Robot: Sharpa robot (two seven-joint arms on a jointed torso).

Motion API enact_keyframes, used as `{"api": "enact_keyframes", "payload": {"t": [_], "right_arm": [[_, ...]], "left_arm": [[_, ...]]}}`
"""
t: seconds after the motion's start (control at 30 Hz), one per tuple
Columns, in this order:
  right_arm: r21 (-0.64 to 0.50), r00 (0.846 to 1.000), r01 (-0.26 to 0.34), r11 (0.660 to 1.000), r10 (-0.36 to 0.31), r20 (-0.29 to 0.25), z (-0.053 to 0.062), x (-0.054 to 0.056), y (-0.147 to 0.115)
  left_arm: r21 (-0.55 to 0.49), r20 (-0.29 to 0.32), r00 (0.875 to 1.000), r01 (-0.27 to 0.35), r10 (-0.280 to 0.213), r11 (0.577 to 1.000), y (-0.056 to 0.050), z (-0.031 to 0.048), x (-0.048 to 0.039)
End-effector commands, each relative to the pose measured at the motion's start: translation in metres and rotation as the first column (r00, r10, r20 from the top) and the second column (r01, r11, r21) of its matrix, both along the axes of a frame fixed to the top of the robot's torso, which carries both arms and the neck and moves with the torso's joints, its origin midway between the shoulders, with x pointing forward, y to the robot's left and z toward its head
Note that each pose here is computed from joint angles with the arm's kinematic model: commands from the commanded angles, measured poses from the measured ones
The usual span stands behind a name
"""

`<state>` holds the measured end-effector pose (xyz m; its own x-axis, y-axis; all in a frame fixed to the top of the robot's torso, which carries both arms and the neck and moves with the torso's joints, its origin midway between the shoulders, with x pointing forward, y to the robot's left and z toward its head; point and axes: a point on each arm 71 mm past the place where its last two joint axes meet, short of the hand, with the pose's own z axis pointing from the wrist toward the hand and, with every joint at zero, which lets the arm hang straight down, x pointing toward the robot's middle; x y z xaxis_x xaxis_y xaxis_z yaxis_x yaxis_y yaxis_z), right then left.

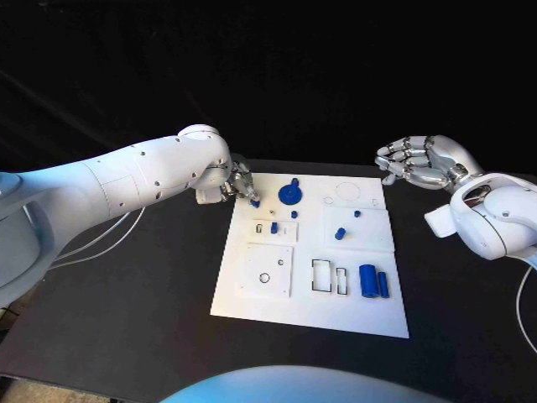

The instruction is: Assemble the parts on the task board

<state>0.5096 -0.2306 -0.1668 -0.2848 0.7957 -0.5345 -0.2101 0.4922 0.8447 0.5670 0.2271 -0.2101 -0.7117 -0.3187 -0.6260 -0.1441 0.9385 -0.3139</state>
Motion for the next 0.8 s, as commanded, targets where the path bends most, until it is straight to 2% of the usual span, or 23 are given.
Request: {"api": "enact_keyframes", "payload": {"t": [0.03,0.4,0.53,0.8], "right_arm": [[0.008,1.0,-0.002,1.0,0.002,0.008,0.0,0.0,0.0],[0.011,1.0,-0.001,1.0,0.001,0.006,0.0,0.0,0.0],[0.012,1.0,0.001,1.0,-0.001,0.006,0.0,0.0,-0.001],[0.023,1.0,0.004,1.0,-0.004,0.016,0.001,0.0,-0.003]], "left_arm": [[-0.031,-0.022,1.0,0.005,-0.005,1.0,-0.003,-0.0011,-0.0011],[-0.076,-0.008,1.0,-0.029,0.028,0.997,0.003,0.0013,-0.0048],[-0.1,0.019,0.999,-0.03,0.032,0.995,0.007,0.0052,-0.011],[-0.109,0.089,0.996,0.019,-0.009,0.994,0.008,0.0146,-0.0288]]}}
